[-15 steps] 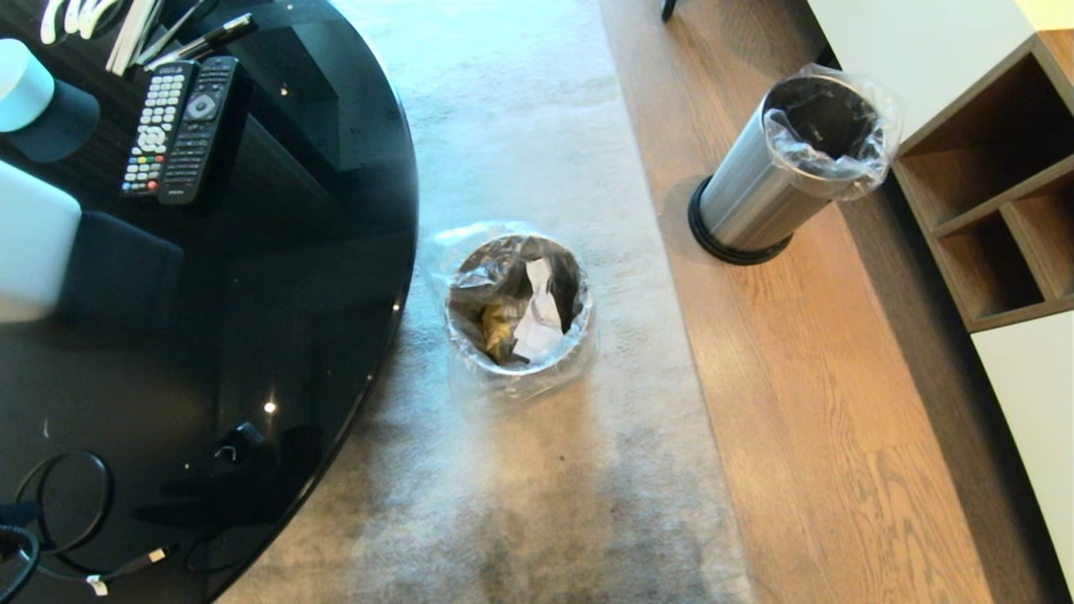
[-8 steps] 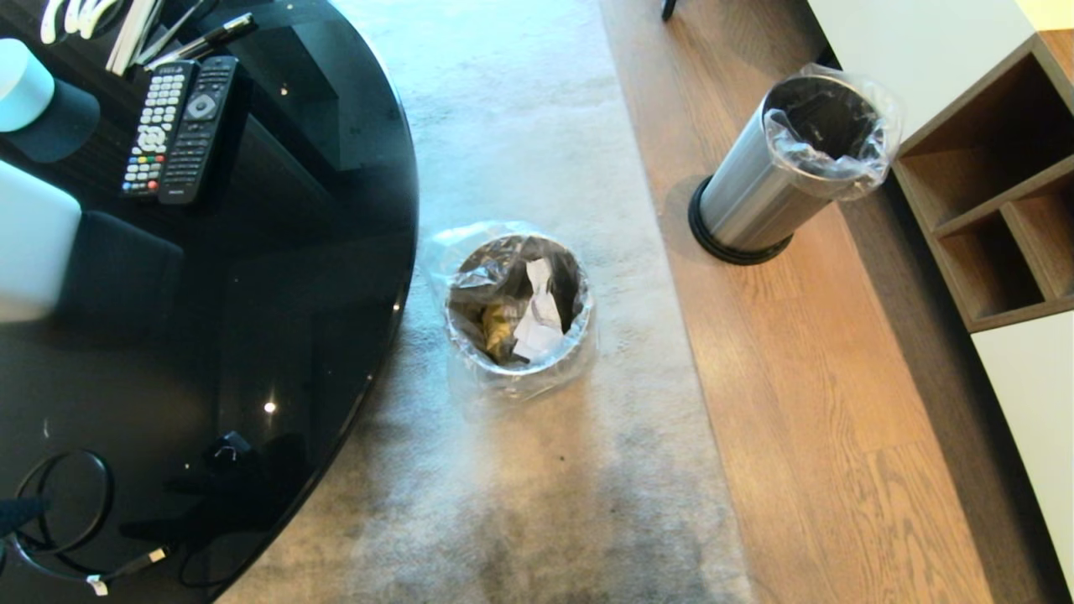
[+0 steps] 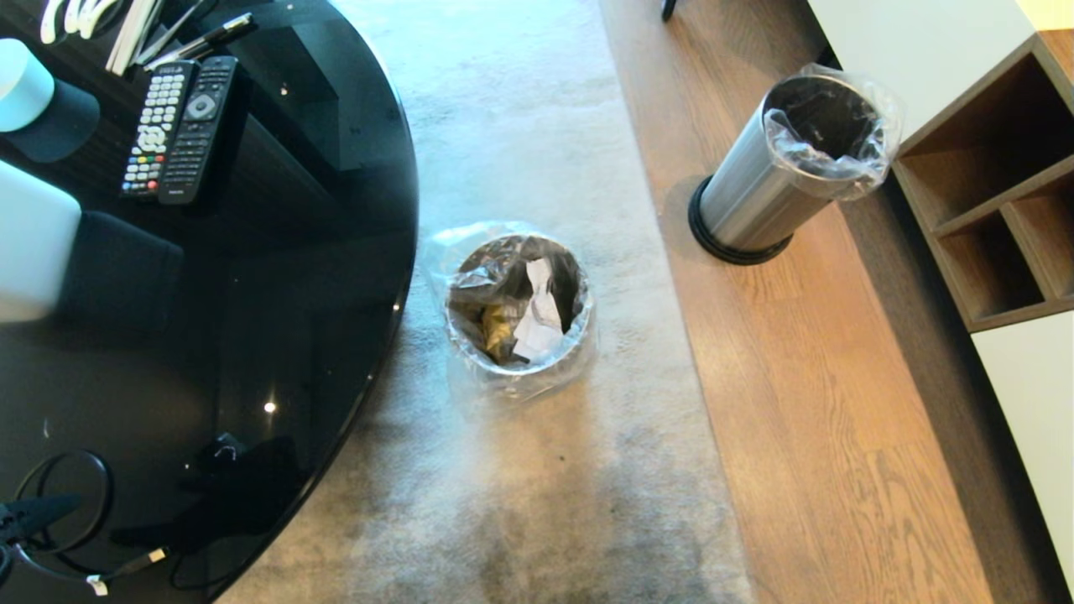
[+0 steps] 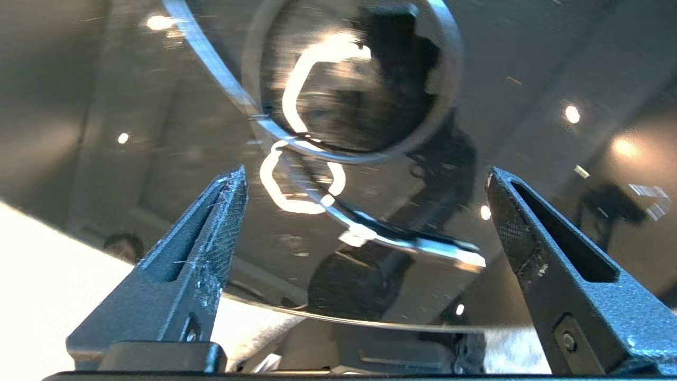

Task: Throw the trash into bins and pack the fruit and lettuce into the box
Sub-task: Pick up the data cable

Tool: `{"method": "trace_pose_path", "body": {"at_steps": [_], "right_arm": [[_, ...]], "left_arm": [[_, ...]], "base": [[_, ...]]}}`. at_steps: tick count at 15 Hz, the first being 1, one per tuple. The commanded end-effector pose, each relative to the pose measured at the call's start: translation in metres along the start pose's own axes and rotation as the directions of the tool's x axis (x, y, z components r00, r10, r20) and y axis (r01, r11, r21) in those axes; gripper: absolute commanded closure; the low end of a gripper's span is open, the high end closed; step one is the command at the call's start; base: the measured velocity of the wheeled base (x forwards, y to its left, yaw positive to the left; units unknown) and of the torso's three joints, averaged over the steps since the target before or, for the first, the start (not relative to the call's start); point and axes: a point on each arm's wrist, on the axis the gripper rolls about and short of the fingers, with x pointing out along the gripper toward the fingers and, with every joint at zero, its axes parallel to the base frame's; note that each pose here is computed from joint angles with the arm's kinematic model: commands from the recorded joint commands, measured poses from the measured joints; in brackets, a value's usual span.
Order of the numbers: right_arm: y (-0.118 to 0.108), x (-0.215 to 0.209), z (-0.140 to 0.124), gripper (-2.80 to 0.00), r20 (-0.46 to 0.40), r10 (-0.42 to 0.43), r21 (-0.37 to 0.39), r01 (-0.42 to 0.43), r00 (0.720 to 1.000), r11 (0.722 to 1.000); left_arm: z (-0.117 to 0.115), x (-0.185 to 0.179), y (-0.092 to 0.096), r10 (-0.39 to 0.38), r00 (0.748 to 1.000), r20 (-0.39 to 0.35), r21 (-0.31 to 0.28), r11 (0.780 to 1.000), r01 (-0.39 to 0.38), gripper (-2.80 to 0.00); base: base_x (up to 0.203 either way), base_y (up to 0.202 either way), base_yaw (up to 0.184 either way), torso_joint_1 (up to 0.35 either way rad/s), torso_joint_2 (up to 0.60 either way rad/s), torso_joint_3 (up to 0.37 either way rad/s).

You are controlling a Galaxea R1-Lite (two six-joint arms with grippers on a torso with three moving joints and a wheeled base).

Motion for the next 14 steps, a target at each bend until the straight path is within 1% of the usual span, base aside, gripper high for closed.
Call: {"method": "trace_pose_path", "body": {"at_steps": [1, 2, 4, 6, 8, 11, 12, 14], "right_arm": [[0.0, 0.0, 0.0, 0.0, -0.001, -0.001, 0.0, 0.001, 1.0, 1.0], [0.0, 0.0, 0.0, 0.0, -0.001, 0.0, 0.0, 0.0, 1.0, 1.0], [0.0, 0.0, 0.0, 0.0, -0.002, 0.0, 0.0, 0.0, 1.0, 1.0], [0.0, 0.0, 0.0, 0.0, -0.002, 0.001, 0.0, -0.001, 1.0, 1.0], [0.0, 0.0, 0.0, 0.0, -0.002, 0.001, 0.0, -0.001, 1.0, 1.0], [0.0, 0.0, 0.0, 0.0, -0.002, 0.001, 0.0, -0.001, 1.0, 1.0], [0.0, 0.0, 0.0, 0.0, -0.002, 0.0, 0.0, 0.0, 1.0, 1.0], [0.0, 0.0, 0.0, 0.0, -0.002, 0.001, 0.0, -0.001, 1.0, 1.0]], "left_arm": [[0.0, -0.002, 0.008, 0.049, 0.999, 0.017, -0.061, 0.997, -0.048, -2.8], [0.001, -0.004, 0.011, 0.07, 0.997, 0.028, -0.102, 0.993, -0.067, -2.8], [0.002, -0.006, 0.015, 0.098, 0.994, 0.04, -0.196, 0.977, -0.088, -2.8], [0.002, -0.005, 0.02, 0.119, 0.992, 0.035, -0.261, 0.96, -0.105, -2.8], [0.001, -0.004, 0.026, 0.141, 0.99, 0.021, -0.293, 0.947, -0.129, -2.8], [-0.001, 0.007, 0.036, 0.149, 0.988, -0.038, -0.332, 0.931, -0.153, -2.8], [-0.003, 0.011, 0.038, 0.145, 0.988, -0.059, -0.343, 0.926, -0.157, -2.8], [-0.009, 0.016, 0.041, 0.095, 0.992, -0.084, -0.364, 0.924, -0.119, -2.8]], "base": [[0.0, 0.0, 0.0, 0.0, 0.0, 0.0], [0.0, 0.0, 0.0, 0.0, 0.0, 0.0], [0.0, 0.0, 0.0, 0.0, 0.0, 0.0], [0.0, 0.0, 0.0, 0.0, 0.0, 0.0], [0.0, 0.0, 0.0, 0.0, 0.0, 0.0], [0.0, 0.0, 0.0, 0.0, 0.0, 0.0], [0.0, 0.0, 0.0, 0.0, 0.0, 0.0], [0.0, 0.0, 0.0, 0.0, 0.0, 0.0]]}}
